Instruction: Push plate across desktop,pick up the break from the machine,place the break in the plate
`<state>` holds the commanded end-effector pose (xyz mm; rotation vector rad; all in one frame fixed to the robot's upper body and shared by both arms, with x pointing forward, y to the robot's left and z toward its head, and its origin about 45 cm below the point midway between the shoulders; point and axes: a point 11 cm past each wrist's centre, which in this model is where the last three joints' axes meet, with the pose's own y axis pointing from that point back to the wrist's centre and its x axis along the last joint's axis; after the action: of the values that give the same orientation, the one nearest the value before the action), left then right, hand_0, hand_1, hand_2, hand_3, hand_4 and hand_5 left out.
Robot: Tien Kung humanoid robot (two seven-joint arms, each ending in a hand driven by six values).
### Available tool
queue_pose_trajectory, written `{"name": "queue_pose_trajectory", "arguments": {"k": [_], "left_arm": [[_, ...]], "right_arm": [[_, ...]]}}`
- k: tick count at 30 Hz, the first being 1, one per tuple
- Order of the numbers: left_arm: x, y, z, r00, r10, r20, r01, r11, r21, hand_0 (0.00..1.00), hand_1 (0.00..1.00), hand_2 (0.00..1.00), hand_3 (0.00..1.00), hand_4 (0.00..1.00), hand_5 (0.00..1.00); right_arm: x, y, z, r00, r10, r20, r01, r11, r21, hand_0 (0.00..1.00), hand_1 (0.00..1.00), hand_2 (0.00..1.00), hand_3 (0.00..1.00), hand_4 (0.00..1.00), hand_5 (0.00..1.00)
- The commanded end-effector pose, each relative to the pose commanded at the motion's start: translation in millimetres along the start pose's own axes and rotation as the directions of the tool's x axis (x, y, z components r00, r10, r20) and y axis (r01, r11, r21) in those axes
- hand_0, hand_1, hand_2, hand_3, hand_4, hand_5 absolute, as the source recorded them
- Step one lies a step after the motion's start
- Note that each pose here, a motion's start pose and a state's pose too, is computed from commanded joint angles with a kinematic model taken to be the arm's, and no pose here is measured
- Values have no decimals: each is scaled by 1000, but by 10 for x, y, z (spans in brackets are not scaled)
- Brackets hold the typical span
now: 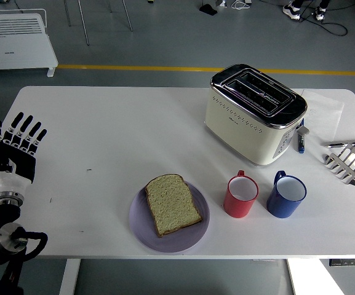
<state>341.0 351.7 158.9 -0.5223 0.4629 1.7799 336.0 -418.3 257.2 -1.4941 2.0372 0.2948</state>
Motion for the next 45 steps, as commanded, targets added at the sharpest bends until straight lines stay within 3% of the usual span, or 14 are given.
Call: {"name": "queue_pose_trajectory", "arguments": {"k": [21,28,37,45], "left_arm": [[-11,-11,-1,1000,-17,2,17,1000,18,744,765,807,775,588,998],[1,8,-30,1000,-19,5,19,999,31,744,765,807,772,592,998],[29,40,-70,1000,-14,13,13,999,45,744,765,807,772,593,998],[45,59,-95,1000,-16,19,14,998,62,744,768,806,771,593,998]], "right_arm": [[-33,-4,210,1000,-15,20,16,998,-69,845,779,804,808,522,539],[48,17,257,1000,7,-7,-8,993,-119,844,779,804,805,519,544],[315,71,360,994,88,-62,-97,982,-164,843,778,801,800,517,555],[356,79,389,994,91,-65,-101,979,-175,842,778,800,796,518,576]]}}
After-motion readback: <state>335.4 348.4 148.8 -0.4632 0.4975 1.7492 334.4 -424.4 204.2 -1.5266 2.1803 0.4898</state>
